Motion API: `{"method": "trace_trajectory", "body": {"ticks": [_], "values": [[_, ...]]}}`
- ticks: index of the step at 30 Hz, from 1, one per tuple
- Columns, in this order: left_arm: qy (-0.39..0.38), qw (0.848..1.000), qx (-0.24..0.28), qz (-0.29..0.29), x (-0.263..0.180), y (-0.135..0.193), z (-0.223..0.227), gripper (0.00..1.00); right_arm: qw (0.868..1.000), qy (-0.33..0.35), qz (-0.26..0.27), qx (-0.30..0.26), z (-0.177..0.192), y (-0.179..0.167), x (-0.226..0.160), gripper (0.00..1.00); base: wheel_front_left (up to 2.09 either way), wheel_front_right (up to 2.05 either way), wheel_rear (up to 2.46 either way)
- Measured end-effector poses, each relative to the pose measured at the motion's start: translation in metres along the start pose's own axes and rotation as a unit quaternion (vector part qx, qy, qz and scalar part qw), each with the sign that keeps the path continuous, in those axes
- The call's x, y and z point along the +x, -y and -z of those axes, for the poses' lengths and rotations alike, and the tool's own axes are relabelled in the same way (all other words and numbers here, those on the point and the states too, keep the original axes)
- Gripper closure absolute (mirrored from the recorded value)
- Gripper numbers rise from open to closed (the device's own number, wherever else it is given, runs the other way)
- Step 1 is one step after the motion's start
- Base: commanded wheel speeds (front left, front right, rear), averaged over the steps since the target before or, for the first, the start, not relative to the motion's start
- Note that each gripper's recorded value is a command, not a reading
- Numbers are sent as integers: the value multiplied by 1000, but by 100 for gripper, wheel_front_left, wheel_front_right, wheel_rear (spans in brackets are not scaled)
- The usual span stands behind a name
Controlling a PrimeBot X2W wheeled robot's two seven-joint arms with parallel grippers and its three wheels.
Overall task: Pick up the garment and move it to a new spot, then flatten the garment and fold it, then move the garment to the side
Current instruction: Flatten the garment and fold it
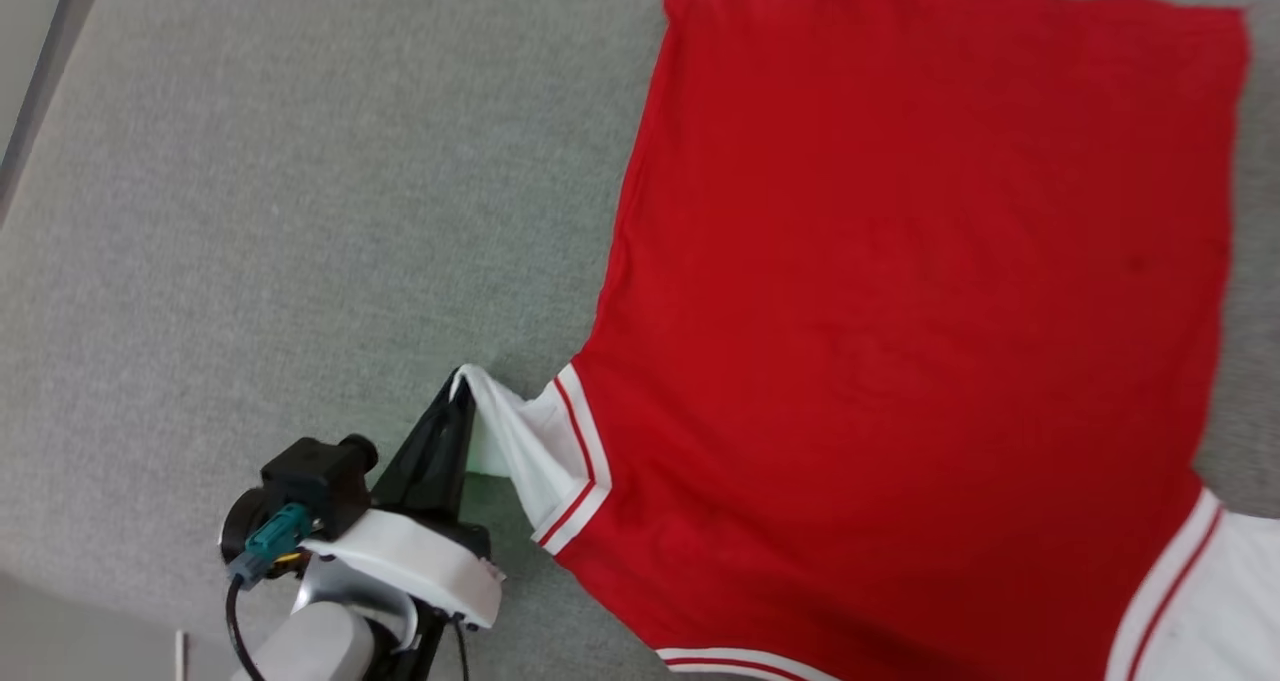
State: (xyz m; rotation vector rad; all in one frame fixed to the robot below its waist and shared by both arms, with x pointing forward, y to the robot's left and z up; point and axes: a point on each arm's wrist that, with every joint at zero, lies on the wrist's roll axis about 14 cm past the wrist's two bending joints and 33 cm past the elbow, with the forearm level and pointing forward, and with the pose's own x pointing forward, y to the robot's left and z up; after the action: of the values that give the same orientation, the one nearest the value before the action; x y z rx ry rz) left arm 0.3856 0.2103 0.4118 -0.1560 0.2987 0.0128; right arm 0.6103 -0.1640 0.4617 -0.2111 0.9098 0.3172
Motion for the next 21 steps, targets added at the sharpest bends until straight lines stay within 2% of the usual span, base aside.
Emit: {"method": "trace_trajectory", "body": {"ticks": [10,16,17,18,21], "values": [[-28,999,15,-12,16,-11,24,100,994,-105,-14,-5,35,-18,91,0,0,0,0],[-34,999,19,-18,20,-16,31,100,991,-129,-20,-7,51,-21,113,0,0,0,0],[-33,999,20,-18,21,-16,31,100,992,-128,-20,-6,51,-20,113,47,0,0,0],[-33,999,20,-17,21,-16,31,100,992,-126,-20,-5,51,-20,113,100,0,0,0],[-30,999,22,-18,21,-16,29,100,993,-114,-17,-5,48,-18,108,100,0,0,0]]}}
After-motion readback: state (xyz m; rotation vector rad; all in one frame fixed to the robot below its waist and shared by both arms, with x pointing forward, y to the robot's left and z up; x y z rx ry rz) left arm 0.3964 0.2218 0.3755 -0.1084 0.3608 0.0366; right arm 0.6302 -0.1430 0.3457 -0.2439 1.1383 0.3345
